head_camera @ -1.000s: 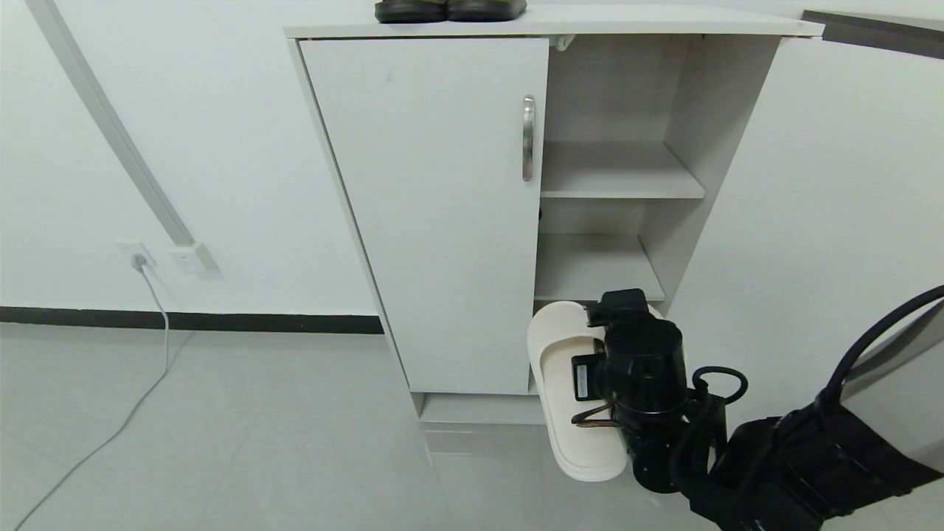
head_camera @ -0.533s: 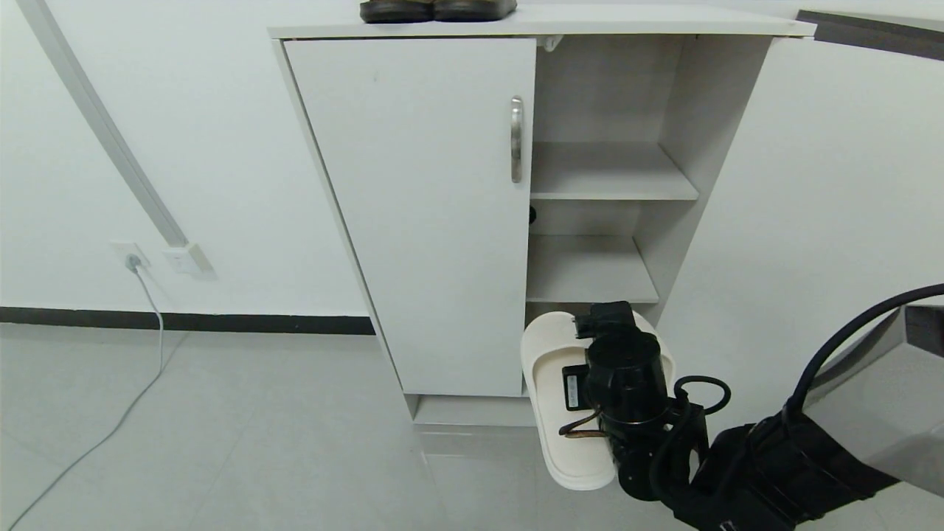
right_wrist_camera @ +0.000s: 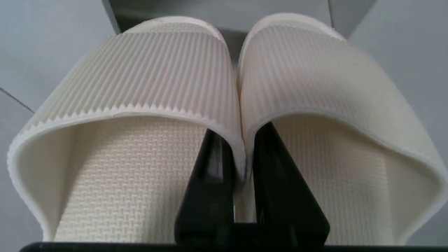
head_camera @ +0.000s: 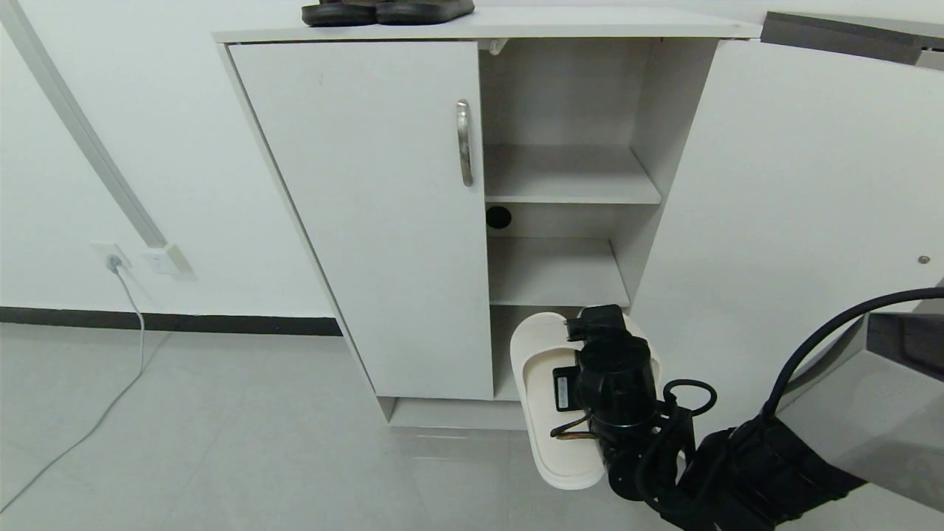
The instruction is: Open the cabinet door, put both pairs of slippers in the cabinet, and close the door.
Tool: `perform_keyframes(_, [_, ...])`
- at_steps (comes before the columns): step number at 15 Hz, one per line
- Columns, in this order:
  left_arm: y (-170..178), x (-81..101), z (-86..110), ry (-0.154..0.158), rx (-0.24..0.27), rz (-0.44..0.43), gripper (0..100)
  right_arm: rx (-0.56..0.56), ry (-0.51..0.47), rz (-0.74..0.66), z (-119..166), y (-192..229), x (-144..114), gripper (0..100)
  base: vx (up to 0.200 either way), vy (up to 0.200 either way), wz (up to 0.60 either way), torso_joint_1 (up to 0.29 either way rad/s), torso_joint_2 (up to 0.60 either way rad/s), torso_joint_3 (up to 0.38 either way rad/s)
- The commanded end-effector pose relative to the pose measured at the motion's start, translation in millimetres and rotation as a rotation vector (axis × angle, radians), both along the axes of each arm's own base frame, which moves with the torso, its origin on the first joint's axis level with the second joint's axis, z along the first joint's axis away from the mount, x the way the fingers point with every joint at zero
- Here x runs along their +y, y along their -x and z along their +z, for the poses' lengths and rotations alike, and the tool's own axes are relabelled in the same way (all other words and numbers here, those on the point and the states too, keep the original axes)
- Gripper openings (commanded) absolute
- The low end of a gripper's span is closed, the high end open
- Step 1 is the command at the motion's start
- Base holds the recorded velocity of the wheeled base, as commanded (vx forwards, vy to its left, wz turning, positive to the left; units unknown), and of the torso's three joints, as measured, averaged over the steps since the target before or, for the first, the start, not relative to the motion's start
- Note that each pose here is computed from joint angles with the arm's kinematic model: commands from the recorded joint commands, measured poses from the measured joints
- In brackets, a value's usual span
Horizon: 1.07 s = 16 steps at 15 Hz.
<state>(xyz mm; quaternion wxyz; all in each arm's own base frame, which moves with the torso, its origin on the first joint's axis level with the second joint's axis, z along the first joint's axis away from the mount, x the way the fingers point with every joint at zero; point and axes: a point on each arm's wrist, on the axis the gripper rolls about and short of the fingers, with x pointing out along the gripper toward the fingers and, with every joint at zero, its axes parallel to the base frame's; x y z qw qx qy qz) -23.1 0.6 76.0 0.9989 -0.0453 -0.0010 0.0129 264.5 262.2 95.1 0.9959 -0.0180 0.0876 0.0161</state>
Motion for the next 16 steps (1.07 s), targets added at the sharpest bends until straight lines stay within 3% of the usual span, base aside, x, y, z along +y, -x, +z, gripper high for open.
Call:
perform_keyframes(1, [-0.2, 0.0, 0.0, 0.000, 0.002, 0.000, 0, -0.004, 0.002, 0.015, -6.9, -6.1, 6.3, 0, 0.000, 0.000, 0.00, 0.000, 0.00, 0.000])
perform_keyframes(16, [-0.2, -0.1, -0.1, 0.000, 0.004, 0.000, 0, 0.010, 0.003, 0.035, -25.3, -24.5, 17.9, 0, 0.000, 0.000, 0.00, 0.000, 0.00, -0.021])
